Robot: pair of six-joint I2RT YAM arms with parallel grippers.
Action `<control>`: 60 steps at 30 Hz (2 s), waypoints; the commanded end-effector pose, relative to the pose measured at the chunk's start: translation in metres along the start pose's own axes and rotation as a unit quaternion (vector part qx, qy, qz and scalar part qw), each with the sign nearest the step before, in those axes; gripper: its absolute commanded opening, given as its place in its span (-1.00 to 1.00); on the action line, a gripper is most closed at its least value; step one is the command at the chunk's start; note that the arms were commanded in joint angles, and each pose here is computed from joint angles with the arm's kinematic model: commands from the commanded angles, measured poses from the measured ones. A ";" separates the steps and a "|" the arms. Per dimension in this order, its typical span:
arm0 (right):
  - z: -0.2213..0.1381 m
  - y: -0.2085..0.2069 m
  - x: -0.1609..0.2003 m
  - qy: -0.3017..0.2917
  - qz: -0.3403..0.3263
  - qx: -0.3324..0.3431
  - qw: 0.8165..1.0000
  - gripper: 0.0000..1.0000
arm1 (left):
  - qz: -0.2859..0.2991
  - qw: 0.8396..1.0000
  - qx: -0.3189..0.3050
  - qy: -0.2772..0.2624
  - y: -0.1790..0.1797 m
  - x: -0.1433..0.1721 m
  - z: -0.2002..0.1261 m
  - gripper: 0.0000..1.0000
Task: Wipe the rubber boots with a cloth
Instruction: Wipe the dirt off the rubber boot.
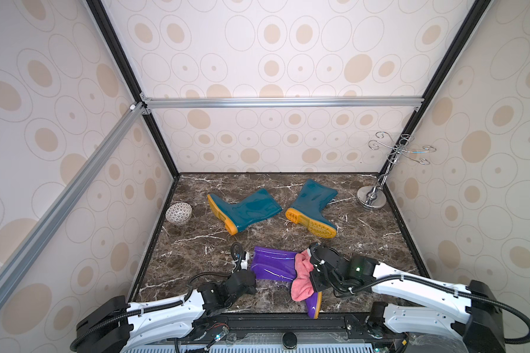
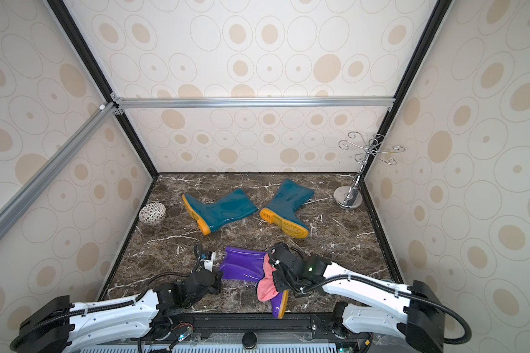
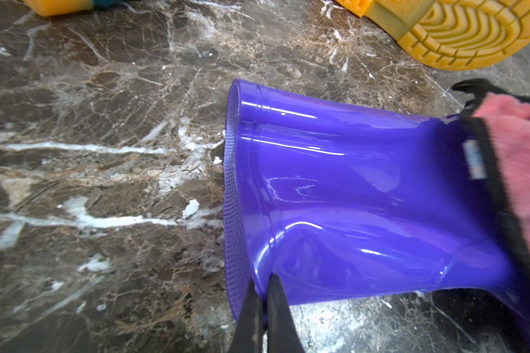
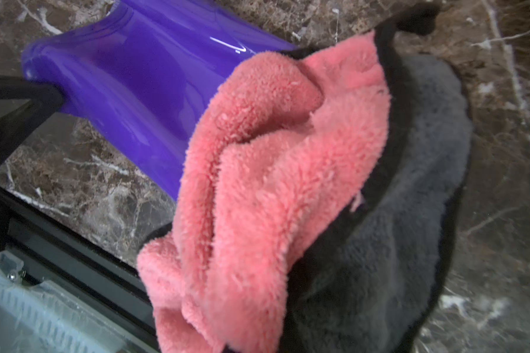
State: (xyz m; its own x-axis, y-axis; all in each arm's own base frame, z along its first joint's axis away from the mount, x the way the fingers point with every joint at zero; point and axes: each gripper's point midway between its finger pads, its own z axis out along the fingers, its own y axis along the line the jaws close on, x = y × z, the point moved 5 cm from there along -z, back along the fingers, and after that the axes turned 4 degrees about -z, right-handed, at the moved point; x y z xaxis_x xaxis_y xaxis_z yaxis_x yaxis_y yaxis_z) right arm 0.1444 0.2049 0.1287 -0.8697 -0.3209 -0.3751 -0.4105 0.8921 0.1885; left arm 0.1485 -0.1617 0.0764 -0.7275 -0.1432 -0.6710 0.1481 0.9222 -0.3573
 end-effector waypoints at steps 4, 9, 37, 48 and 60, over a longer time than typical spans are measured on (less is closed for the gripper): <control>0.023 0.002 -0.061 -0.034 0.004 -0.014 0.999 -1.00 | -0.013 1.000 0.005 -0.015 -0.004 -0.009 -0.002 -1.00; 0.054 0.012 -0.093 -0.012 -0.007 -0.035 0.999 -1.00 | -0.016 1.000 0.012 -0.012 -0.006 -0.009 -0.002 -1.00; -0.022 -0.031 -0.002 -0.017 0.035 0.042 0.998 -1.00 | 0.000 1.000 0.001 -0.014 -0.003 -0.010 0.000 -1.00; -0.132 -0.045 -0.028 -0.130 -0.041 0.094 0.986 -1.00 | 0.027 0.998 0.052 -0.009 -0.019 -0.016 -0.006 -0.67; -0.127 -0.041 -0.034 -0.135 -0.047 0.088 0.986 -1.00 | -0.023 0.993 0.114 0.025 -0.025 -0.009 -0.016 0.99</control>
State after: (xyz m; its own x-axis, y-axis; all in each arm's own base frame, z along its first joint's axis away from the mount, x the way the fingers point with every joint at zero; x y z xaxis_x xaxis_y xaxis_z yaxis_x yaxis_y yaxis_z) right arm 0.1565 0.1440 0.2481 -0.7242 -0.3251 -0.6082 -0.4183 0.9082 0.0126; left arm 0.1414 -0.1757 0.1014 -0.7389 -0.1285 -0.6615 0.2818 0.8328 -0.4766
